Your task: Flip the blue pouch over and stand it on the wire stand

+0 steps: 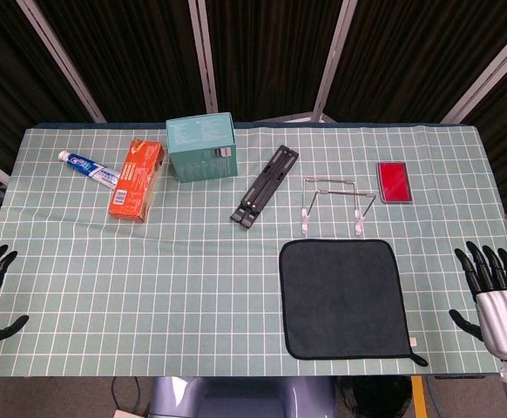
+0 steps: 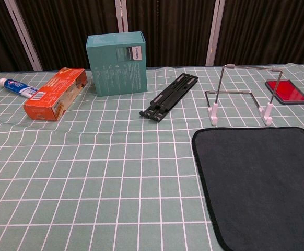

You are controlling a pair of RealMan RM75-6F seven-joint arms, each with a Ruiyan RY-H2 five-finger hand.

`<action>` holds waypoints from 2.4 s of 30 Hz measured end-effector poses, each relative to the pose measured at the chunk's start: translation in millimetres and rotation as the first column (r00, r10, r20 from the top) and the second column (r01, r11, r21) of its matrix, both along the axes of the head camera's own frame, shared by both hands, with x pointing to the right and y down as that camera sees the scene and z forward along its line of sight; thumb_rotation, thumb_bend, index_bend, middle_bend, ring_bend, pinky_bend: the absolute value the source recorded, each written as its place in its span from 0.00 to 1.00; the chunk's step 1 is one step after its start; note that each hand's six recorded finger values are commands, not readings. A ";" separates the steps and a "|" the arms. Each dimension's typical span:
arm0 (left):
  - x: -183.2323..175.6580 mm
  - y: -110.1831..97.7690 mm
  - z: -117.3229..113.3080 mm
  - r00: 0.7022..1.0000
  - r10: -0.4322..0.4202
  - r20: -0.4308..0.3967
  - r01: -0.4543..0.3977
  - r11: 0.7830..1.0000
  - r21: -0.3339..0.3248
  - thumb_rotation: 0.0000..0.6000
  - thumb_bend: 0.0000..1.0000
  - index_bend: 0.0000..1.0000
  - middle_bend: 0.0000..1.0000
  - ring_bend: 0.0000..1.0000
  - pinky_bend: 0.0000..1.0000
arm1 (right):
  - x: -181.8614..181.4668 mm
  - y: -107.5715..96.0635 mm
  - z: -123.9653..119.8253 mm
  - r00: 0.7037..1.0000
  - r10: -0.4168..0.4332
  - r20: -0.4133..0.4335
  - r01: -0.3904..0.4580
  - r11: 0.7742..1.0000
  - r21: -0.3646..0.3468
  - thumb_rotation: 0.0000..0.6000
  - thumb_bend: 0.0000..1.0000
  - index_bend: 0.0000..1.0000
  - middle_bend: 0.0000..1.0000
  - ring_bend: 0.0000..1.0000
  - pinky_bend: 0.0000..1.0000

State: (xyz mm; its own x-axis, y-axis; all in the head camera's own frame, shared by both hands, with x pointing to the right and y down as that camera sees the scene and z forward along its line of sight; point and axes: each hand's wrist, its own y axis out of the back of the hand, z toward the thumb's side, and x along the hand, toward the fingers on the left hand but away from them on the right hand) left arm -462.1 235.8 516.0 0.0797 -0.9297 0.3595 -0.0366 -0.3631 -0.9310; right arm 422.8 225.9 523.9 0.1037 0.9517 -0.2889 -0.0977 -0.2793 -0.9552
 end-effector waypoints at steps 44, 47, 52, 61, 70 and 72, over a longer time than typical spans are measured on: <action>3.0 5.2 17.6 0.999 0.006 0.051 -0.003 0.999 -0.050 1.00 0.00 0.00 0.00 0.00 0.00 | -113.2 92.8 126.0 0.885 -0.431 0.178 0.467 0.816 -0.341 1.00 0.18 0.42 0.00 0.00 0.02; 4.0 5.2 17.8 0.999 0.008 0.050 -0.006 0.999 -0.050 1.00 0.00 0.00 0.00 0.00 0.00 | -112.6 96.1 129.7 0.881 -0.442 0.170 0.474 0.812 -0.342 1.00 0.18 0.42 0.00 0.00 0.02; 4.9 5.2 18.4 0.999 0.010 0.050 -0.008 0.999 -0.053 1.00 0.00 0.00 0.00 0.00 0.00 | -113.5 100.0 134.4 0.876 -0.455 0.161 0.482 0.809 -0.337 1.00 0.18 0.42 0.00 0.00 0.02; 4.4 5.0 18.8 0.999 0.009 0.046 -0.006 0.998 -0.056 1.00 0.00 0.00 0.00 0.00 0.00 | -113.1 102.9 139.2 0.858 -0.497 0.129 0.510 0.796 -0.328 1.00 0.18 0.42 0.00 0.00 0.02; 4.9 5.3 19.4 0.999 0.012 0.047 -0.009 0.998 -0.057 1.00 0.00 0.00 0.00 0.00 0.00 | -112.9 104.5 143.4 0.839 -0.534 0.099 0.536 0.784 -0.313 1.00 0.19 0.42 0.00 0.00 0.03; 5.0 5.6 19.5 0.999 0.013 0.048 -0.010 0.998 -0.058 1.00 0.00 0.00 0.00 0.00 0.00 | -113.2 104.3 144.1 0.838 -0.537 0.096 0.538 0.785 -0.307 1.00 0.20 0.42 0.00 0.00 0.03</action>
State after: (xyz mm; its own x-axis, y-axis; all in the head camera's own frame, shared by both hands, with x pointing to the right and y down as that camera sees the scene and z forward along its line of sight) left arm -457.1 241.3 535.5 0.0712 -0.9065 0.4162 0.0125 -0.4164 -0.9091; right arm 309.6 330.2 668.0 0.5733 0.6020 -0.5558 -0.3175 -0.4621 -0.8280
